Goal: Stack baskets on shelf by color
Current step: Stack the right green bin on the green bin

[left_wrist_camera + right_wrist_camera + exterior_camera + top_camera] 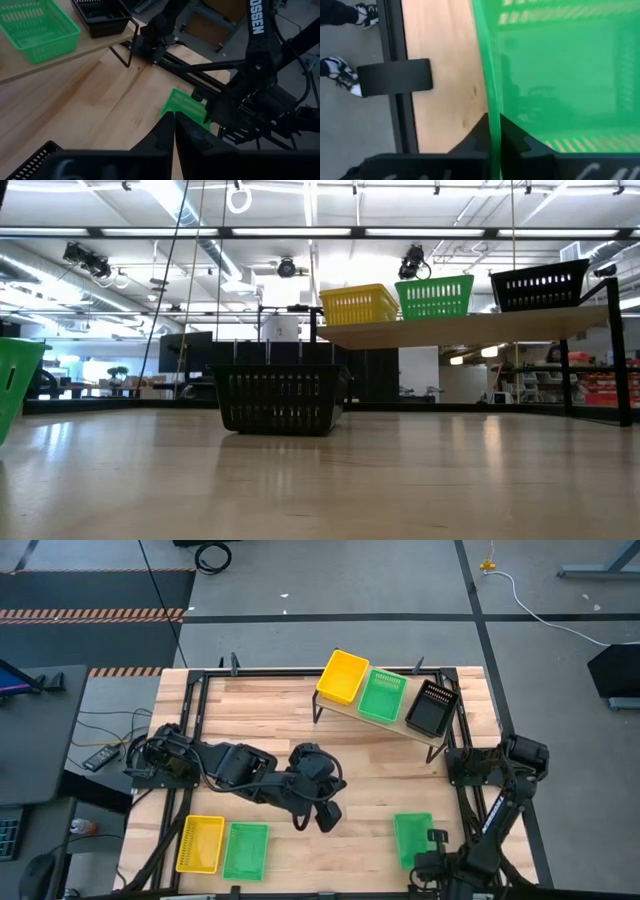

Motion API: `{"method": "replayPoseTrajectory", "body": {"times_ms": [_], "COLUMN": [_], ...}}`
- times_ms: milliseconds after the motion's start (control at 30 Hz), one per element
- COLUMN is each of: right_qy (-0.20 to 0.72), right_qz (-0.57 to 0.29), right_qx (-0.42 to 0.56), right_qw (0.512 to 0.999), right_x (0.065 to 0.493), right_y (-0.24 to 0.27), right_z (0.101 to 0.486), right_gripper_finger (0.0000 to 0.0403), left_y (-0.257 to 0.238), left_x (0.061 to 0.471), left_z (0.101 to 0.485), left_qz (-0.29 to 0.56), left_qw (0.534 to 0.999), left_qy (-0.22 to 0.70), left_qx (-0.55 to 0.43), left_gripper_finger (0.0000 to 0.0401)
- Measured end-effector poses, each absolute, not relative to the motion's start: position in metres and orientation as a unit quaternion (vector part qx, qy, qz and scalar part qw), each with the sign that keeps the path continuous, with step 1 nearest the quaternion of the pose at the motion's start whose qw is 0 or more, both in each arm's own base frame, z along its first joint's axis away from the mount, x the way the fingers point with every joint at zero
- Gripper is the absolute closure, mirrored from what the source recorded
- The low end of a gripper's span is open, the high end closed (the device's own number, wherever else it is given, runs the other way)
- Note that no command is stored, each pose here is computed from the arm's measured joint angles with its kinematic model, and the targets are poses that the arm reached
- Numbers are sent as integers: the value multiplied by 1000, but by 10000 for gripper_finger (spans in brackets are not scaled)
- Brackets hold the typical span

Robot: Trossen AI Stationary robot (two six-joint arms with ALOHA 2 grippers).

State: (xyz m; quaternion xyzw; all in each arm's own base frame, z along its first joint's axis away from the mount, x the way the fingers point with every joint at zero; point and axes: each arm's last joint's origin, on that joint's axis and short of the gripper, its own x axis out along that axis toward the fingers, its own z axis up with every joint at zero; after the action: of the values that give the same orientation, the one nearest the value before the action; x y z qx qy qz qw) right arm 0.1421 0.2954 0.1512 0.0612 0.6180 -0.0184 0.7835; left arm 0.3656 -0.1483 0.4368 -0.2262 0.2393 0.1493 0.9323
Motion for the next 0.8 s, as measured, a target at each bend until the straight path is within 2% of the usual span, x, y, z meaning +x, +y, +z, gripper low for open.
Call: {"method": "replayPoseTrajectory", "body": {"times_ms": [133,367,567,800], "right_qy": [618,575,553,529], "right_qz": [-26,-37,-70,-124], "right_qx": [39,-57,-97,-105], "right_qw": [785,815,824,833], "right_x": [152,183,218,246], "right_y": [293,283,252,200], "right_z": [164,219,256,300], "right_gripper_finger": [390,394,395,394], "left_y": [-148,-149,-149,-143], "left_x": [366,366,365,357], "left_z": [437,437,436,425], "left_qz": [149,140,125,154], "left_qw": [932,934,939,920], "left_qy": [239,245,258,318], "left_qx": [-227,-218,-189,-168], "left_gripper_finger": [379,387,381,389]}}
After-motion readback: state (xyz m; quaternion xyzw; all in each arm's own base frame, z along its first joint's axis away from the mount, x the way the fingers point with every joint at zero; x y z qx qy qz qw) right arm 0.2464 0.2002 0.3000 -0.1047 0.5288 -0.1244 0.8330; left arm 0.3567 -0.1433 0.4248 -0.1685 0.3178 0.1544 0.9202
